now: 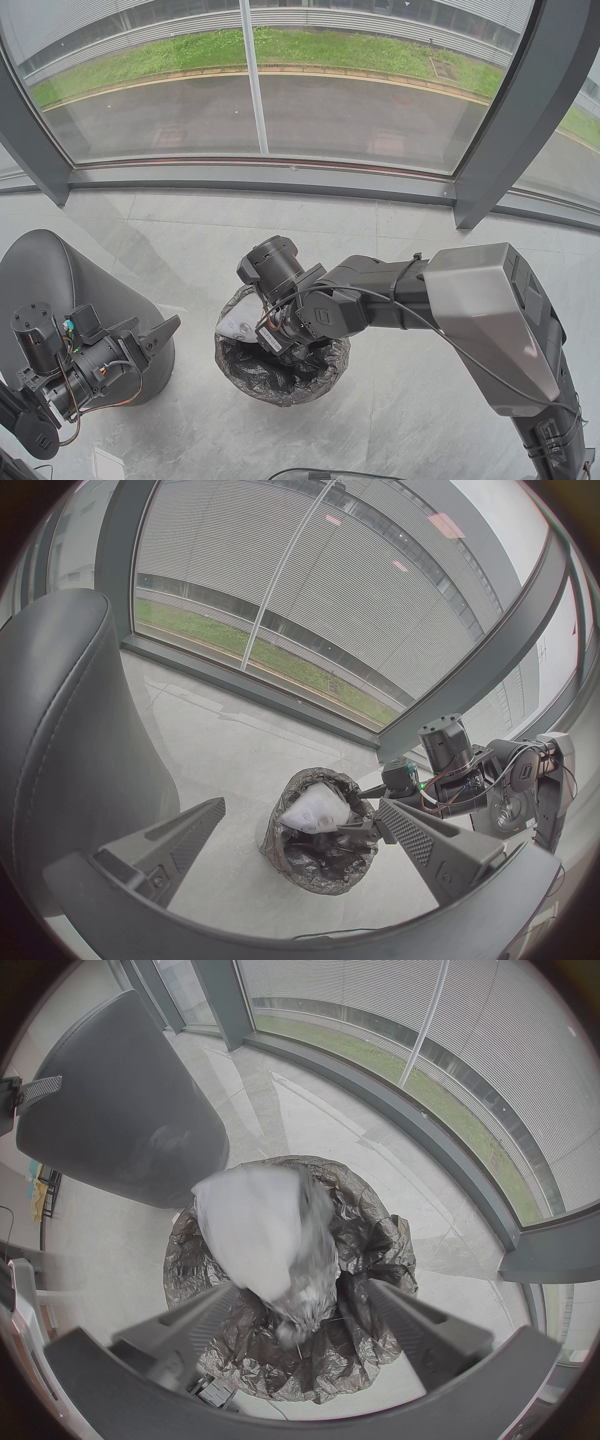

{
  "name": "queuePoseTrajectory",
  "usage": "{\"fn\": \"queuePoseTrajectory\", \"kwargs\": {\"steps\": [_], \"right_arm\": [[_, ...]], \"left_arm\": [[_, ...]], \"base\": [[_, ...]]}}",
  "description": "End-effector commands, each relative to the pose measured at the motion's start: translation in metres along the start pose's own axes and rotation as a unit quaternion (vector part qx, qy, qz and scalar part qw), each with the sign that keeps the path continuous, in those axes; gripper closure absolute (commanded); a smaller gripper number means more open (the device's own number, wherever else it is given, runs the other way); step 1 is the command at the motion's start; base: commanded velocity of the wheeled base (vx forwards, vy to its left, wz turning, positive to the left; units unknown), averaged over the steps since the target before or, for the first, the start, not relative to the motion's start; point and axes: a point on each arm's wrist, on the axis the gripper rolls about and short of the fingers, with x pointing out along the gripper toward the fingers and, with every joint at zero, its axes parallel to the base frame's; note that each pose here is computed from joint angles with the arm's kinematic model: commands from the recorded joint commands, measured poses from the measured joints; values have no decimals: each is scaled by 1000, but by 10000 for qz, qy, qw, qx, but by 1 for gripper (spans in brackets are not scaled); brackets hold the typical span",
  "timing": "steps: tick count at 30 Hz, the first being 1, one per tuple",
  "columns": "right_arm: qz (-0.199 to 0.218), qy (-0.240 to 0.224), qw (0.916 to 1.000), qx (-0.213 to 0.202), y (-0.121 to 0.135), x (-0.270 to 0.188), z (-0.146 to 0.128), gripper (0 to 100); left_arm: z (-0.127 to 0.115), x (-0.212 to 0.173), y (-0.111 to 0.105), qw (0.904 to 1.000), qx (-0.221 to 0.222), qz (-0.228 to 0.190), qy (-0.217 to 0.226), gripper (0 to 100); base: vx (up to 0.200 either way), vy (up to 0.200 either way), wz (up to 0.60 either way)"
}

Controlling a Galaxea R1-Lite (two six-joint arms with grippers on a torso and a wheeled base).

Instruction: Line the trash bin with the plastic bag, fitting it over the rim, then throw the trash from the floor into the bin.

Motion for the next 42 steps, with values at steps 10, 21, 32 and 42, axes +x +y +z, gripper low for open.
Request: {"fn": "queuePoseTrajectory", "kwargs": {"steps": [10,21,32,42], "right_arm": [[137,31,9998,157,12,2,-2,0],[990,-68,9948,207,33,38,-16,0],[108,-419,9984,-363,25,22,-1,0],[-121,-450,9981,-392,19,11,4,0]], "left_arm": [[-1,1,0,10000,1,5,17,0],[0,0,0,10000,0,9,7,0],[-1,1,0,10000,1,5,17,0],[-1,0,0,10000,-7,5,17,0]], "base": [[0,0,0],[0,0,0],[0,0,0],[0,0,0]]}}
